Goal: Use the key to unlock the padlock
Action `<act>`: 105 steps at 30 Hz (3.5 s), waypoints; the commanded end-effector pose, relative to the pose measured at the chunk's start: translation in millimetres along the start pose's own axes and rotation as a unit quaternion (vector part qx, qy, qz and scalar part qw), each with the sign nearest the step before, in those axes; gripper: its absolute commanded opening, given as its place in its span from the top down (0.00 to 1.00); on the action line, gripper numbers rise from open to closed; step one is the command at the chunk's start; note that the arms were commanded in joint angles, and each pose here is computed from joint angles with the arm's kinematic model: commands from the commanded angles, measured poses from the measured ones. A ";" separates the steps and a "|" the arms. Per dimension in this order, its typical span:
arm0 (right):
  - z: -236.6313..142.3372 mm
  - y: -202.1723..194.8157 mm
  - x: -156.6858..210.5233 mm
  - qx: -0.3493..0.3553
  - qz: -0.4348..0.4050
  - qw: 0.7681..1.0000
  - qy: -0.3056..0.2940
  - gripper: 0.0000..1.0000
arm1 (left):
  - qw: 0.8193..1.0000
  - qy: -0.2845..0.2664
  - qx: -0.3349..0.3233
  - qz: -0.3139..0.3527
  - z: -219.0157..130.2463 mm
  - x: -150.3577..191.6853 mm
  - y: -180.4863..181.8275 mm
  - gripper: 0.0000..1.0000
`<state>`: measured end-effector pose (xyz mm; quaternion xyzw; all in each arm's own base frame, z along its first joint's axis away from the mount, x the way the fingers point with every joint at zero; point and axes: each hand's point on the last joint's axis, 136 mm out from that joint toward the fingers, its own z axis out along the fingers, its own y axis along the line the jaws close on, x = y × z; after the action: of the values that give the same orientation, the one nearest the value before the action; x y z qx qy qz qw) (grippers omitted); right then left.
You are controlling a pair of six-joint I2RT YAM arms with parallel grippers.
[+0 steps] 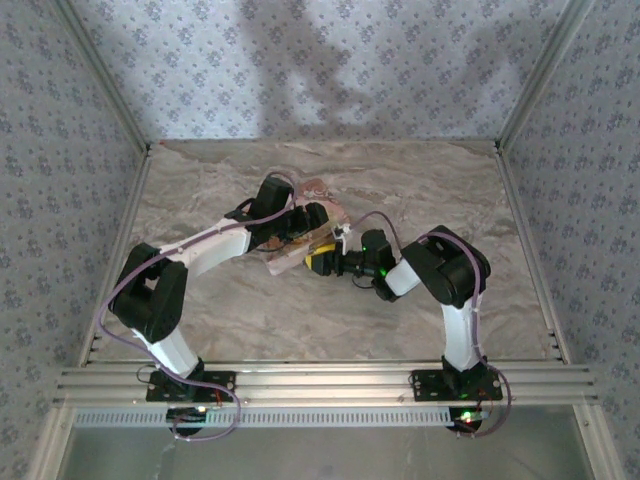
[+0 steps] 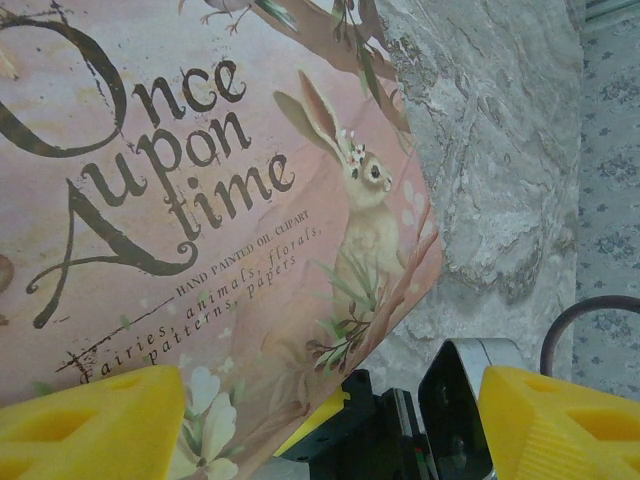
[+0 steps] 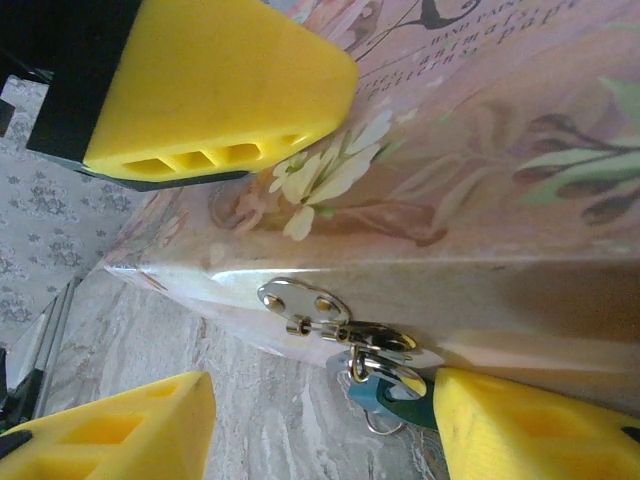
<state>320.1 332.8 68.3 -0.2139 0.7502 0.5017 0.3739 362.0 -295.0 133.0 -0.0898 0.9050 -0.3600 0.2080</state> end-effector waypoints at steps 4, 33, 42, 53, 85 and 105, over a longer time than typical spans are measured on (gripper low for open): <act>4.0 -6.3 -7.8 0.015 0.000 1.000 -0.019 0.37 | 0.995 0.070 -0.057 -0.033 3.6 40.6 32.5 0.22; -0.1 26.7 -12.5 -0.065 -0.017 0.997 -0.038 0.58 | 0.995 0.069 -0.062 -0.035 2.6 42.0 36.1 0.22; -0.4 32.7 -5.9 -0.069 -0.031 0.997 -0.031 0.63 | 0.995 0.068 -0.064 -0.036 2.8 42.7 38.0 0.22; -6.6 36.4 -7.1 -0.053 -0.069 0.995 -0.043 0.64 | 0.995 0.068 -0.066 -0.038 4.0 43.4 39.7 0.22; -6.3 5.9 -13.1 0.009 0.014 0.998 -0.061 1.00 | 0.995 0.066 -0.067 -0.039 1.8 44.8 42.1 0.22; -21.9 -0.9 -32.8 0.035 0.046 0.994 -0.091 1.00 | 0.994 0.070 -0.068 -0.038 2.9 47.9 43.5 0.22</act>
<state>315.6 315.8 62.1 -0.1423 0.7672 0.4995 0.3764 353.1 -294.5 131.9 -0.0931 0.9059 -0.3625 0.1980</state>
